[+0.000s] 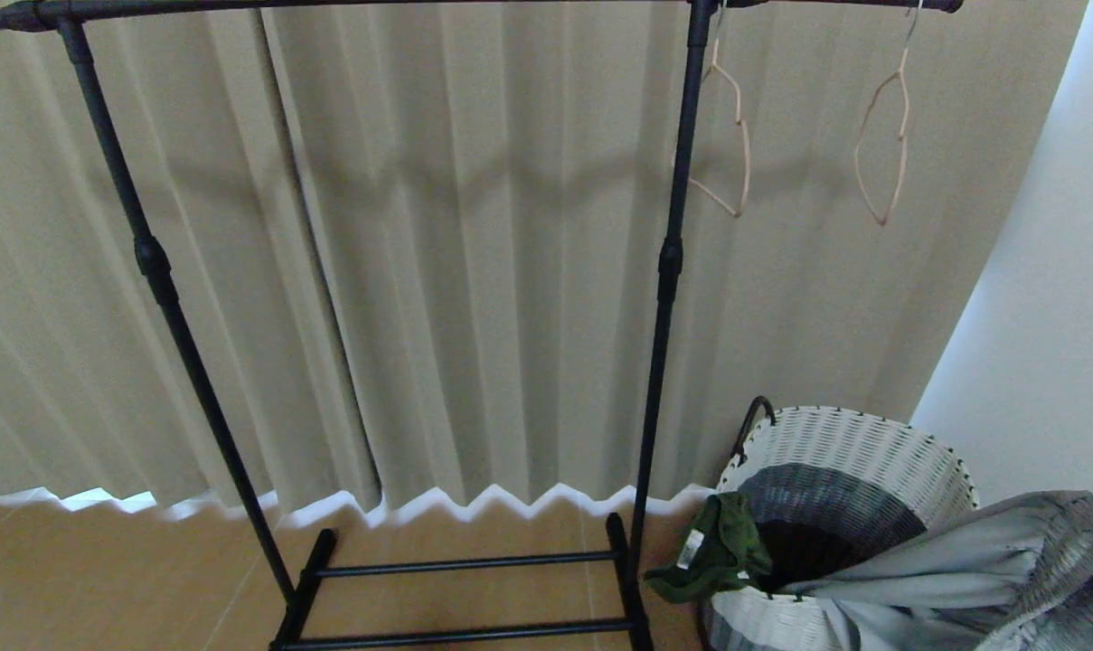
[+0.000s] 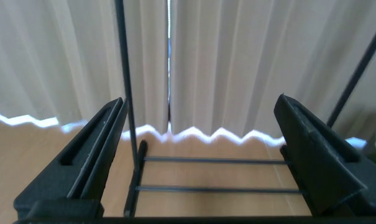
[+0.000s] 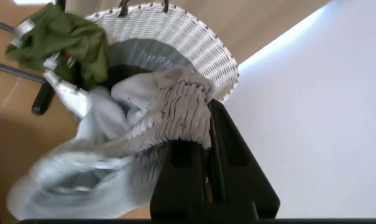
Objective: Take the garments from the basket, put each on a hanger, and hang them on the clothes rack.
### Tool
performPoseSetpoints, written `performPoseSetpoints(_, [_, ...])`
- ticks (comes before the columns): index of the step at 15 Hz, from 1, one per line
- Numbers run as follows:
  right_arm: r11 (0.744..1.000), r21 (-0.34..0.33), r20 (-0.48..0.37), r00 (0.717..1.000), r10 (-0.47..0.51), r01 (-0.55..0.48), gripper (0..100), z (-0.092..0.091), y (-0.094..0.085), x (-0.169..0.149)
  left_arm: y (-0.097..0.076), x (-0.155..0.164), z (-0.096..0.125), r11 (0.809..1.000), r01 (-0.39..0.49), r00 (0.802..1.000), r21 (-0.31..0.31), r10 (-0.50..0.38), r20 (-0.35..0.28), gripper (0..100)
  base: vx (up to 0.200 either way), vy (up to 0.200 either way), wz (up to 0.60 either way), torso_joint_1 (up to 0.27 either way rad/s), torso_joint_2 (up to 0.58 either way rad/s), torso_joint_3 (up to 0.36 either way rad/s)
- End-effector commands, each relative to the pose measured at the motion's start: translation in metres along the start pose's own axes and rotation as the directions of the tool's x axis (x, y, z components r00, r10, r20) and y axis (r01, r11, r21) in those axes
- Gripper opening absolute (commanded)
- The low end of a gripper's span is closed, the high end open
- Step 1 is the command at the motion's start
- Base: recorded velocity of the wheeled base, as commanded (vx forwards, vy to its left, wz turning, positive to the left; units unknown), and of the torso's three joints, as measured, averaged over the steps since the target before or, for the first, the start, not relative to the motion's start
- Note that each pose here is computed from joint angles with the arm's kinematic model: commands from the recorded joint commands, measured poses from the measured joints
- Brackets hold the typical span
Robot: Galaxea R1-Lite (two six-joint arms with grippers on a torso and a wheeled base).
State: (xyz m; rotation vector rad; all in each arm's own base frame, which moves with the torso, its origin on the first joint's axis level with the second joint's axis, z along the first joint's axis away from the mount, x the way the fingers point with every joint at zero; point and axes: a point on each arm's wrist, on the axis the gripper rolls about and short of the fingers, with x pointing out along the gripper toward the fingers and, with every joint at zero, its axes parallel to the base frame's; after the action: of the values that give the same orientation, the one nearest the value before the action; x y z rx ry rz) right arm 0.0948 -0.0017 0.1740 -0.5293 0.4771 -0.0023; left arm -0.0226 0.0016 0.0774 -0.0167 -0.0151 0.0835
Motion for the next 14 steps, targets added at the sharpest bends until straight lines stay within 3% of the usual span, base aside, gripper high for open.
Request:
performPoseSetpoints(1, [1.000, 0.007, 0.044, 0.999, -0.024, 0.023, 0, -0.0006, -0.0012, -0.0103, 0.0000, 0.0000, 0.0000, 1.000, -0.001, 1.000, -0.001, 0.001, 0.001, 100, 0.000, 0.000, 0.00, 0.000, 0.00, 0.000])
performPoseSetpoints(5, [1.000, 0.009, 0.047, 0.999, -0.024, 0.024, 0, -0.0018, -0.0007, -0.0114, 0.0001, 0.0000, 0.0002, 1.000, -0.004, 1.000, -0.004, 0.004, 0.002, 100, 0.000, 0.000, 0.00, 0.000, 0.00, 0.000])
performPoseSetpoints(11, [1.000, 0.009, 0.049, 0.999, -0.025, 0.024, 0, -0.0037, 0.0002, -0.0125, 0.0001, 0.0000, 0.0000, 1.000, -0.005, 1.000, -0.004, 0.005, 0.001, 100, 0.000, 0.200, 0.00, 0.000, 0.00, 0.002])
performPoseSetpoints(14, [1.000, 0.007, 0.041, 0.999, -0.020, 0.020, 0, -0.0059, 0.0015, -0.0118, 0.0000, 0.0000, 0.0002, 1.000, 0.001, 1.000, -0.001, -0.001, 0.002, 100, 0.000, 0.000, 0.00, 0.000, 0.00, 0.000])
